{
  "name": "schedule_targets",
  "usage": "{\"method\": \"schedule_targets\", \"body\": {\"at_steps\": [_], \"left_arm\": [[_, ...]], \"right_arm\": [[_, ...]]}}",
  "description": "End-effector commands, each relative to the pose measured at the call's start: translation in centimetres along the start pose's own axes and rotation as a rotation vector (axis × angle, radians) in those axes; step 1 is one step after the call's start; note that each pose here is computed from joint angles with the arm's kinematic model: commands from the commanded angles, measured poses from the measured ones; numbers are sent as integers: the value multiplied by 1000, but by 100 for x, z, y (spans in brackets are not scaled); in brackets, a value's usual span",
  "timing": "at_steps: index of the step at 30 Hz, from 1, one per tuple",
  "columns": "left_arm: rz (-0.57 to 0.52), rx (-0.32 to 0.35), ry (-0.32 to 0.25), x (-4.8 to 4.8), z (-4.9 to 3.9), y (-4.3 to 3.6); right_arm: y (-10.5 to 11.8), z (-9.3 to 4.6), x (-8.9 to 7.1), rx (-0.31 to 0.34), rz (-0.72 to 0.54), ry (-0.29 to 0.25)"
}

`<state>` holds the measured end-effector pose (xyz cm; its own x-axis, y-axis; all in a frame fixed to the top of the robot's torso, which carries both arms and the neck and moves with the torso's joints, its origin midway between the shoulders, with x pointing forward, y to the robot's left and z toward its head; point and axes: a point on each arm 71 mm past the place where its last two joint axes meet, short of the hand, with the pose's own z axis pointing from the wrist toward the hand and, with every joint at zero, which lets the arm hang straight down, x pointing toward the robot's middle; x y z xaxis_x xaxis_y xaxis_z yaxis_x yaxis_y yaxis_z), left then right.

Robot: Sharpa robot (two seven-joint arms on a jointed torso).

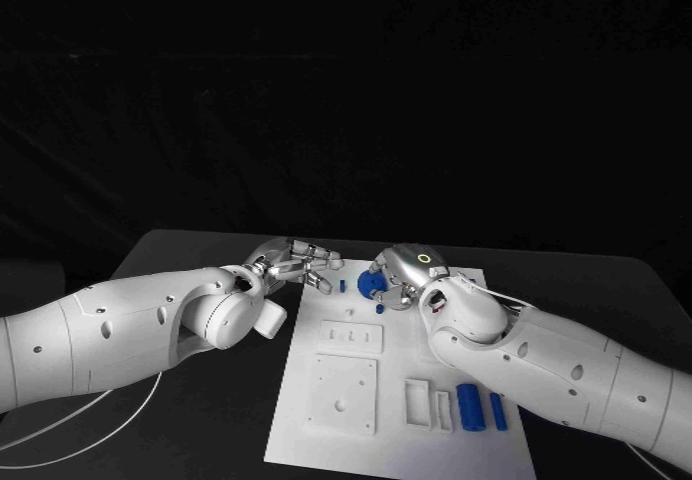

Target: Assemble the parts on the task board

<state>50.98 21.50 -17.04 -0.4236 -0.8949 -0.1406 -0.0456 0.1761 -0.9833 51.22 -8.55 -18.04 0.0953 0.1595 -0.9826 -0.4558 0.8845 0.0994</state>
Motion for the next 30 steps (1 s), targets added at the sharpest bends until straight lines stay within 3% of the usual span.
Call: {"method": "schedule_targets", "body": {"at_steps": [1, 24, 30], "left_arm": [[0, 11, 10, 19, 5, -20], [2, 10, 9, 18, 8, -19], [2, 11, 8, 10, 9, -18]], "right_arm": [[1, 4, 23, -8, -5, 14], [-15, 33, 83, 15, 18, 50], [-64, -11, 41, 21, 62, 27]]}}
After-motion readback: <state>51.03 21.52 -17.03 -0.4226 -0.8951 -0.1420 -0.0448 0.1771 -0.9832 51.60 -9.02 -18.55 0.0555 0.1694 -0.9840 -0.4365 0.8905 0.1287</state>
